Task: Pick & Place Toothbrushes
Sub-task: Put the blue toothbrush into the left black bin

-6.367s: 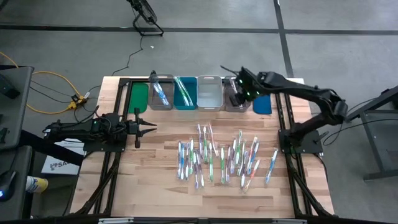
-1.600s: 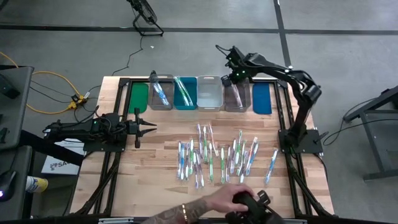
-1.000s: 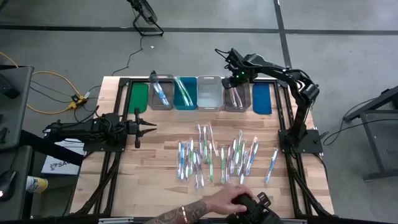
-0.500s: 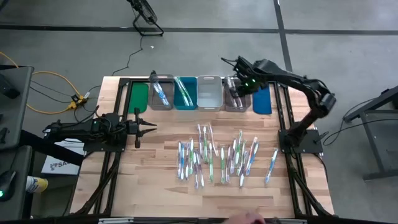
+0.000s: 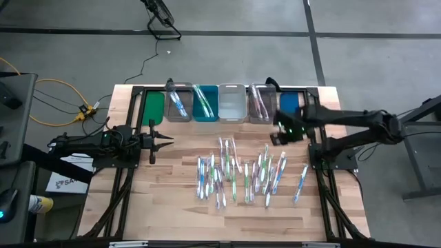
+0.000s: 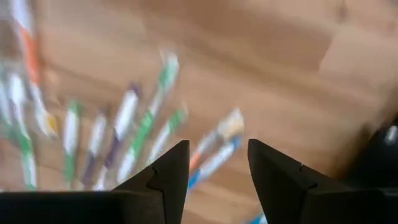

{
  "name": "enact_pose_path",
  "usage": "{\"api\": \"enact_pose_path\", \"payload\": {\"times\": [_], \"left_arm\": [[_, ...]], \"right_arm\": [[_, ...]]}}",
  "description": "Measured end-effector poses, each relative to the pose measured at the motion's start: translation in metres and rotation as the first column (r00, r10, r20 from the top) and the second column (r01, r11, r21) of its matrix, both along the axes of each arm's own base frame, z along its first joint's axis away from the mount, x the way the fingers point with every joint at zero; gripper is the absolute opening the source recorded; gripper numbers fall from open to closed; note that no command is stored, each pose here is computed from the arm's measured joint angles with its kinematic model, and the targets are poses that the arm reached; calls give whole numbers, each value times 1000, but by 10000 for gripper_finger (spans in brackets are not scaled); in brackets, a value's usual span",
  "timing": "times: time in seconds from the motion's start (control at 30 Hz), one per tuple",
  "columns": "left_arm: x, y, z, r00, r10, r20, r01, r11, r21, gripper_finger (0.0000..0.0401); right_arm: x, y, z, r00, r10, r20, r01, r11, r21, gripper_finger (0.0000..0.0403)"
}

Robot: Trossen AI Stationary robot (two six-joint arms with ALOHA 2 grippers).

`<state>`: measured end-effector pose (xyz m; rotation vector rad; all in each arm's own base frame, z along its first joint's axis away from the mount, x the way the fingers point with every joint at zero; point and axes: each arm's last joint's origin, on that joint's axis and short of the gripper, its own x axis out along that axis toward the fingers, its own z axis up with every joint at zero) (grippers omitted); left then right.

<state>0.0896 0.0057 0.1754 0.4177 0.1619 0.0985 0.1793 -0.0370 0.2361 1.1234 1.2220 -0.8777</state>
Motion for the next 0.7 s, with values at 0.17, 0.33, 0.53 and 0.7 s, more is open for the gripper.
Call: {"api": "enact_pose_path", "payload": {"times": [0.17,0.33,0.53,0.7], "left_arm": [[0,0,0,1000,0,0,0,1000,0,65],[0,0,0,1000,0,0,0,1000,0,65],[0,0,0,1000,1,0,-1,1000,0,65],[0,0,0,1000,0,0,0,1000,0,65]], "right_arm": [[-8,42,-17,999,-12,-46,14,999,44,157],[-10,71,-26,995,-66,-80,71,996,56,157],[-15,94,-28,971,-220,-91,223,974,30,158],[-18,108,-31,940,-319,-124,323,946,17,158]]}}
